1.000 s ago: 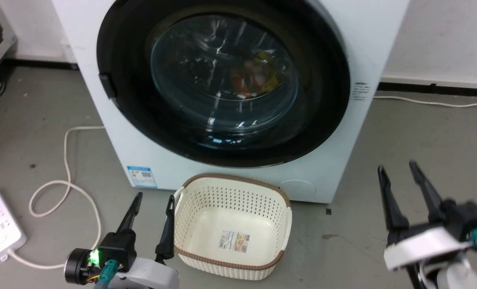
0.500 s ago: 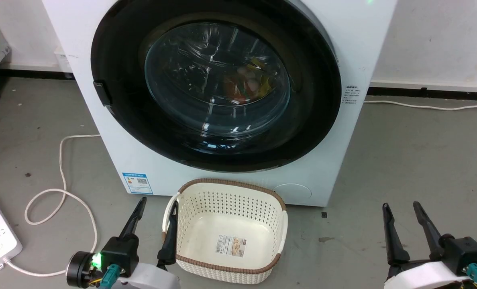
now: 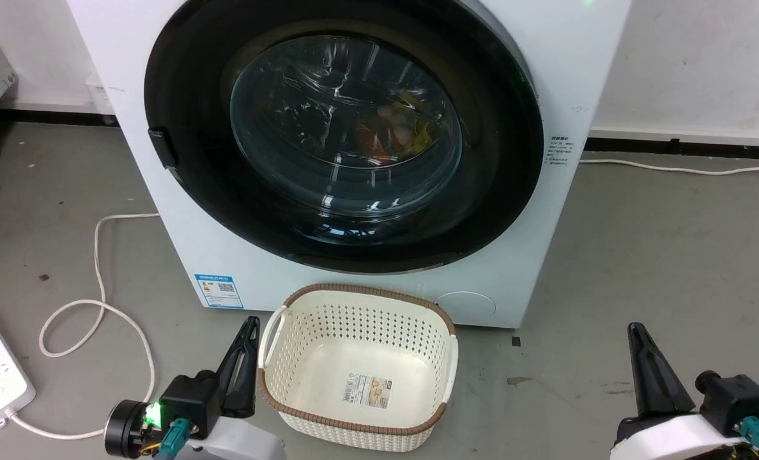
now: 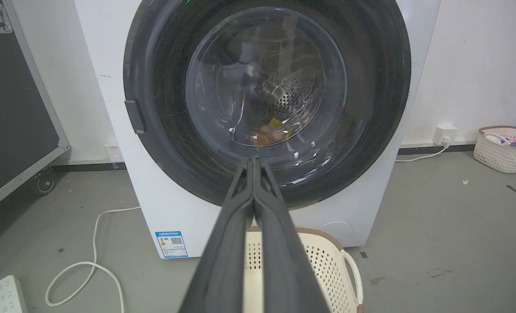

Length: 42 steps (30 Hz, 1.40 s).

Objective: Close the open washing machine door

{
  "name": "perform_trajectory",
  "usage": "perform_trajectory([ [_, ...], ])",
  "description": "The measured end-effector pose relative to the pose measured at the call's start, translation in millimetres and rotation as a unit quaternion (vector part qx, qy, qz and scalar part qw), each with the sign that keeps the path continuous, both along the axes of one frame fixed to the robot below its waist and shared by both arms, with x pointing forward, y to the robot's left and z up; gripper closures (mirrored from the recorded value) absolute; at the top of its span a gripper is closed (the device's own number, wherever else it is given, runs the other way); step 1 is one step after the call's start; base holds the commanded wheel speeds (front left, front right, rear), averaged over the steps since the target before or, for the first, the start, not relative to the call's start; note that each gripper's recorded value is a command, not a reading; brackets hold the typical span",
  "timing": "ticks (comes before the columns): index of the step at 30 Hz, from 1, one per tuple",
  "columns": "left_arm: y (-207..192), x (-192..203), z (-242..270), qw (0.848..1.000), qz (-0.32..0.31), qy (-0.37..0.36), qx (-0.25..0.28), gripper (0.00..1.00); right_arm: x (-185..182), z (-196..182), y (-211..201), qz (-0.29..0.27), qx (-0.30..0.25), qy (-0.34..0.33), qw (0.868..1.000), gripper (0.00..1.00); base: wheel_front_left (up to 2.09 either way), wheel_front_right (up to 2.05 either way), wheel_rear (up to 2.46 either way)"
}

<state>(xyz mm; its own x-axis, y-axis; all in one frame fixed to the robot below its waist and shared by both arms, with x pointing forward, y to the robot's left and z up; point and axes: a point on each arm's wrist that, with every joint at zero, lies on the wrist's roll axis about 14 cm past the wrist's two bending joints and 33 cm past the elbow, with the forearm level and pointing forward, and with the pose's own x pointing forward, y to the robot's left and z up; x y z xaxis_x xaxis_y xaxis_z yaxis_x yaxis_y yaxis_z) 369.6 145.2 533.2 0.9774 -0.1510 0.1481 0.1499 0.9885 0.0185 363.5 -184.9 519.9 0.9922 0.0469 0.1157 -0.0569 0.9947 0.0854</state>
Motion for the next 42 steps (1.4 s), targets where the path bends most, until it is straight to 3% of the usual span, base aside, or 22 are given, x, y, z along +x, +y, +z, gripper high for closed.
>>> perform_trajectory([
  [42,10.2,4.4,1.8,0.999,0.024,0.020,0.006,1.00,4.2,2.5,9.7,0.017,-0.026,0.019,0.999,1.00,0.00,0.00,0.00],
])
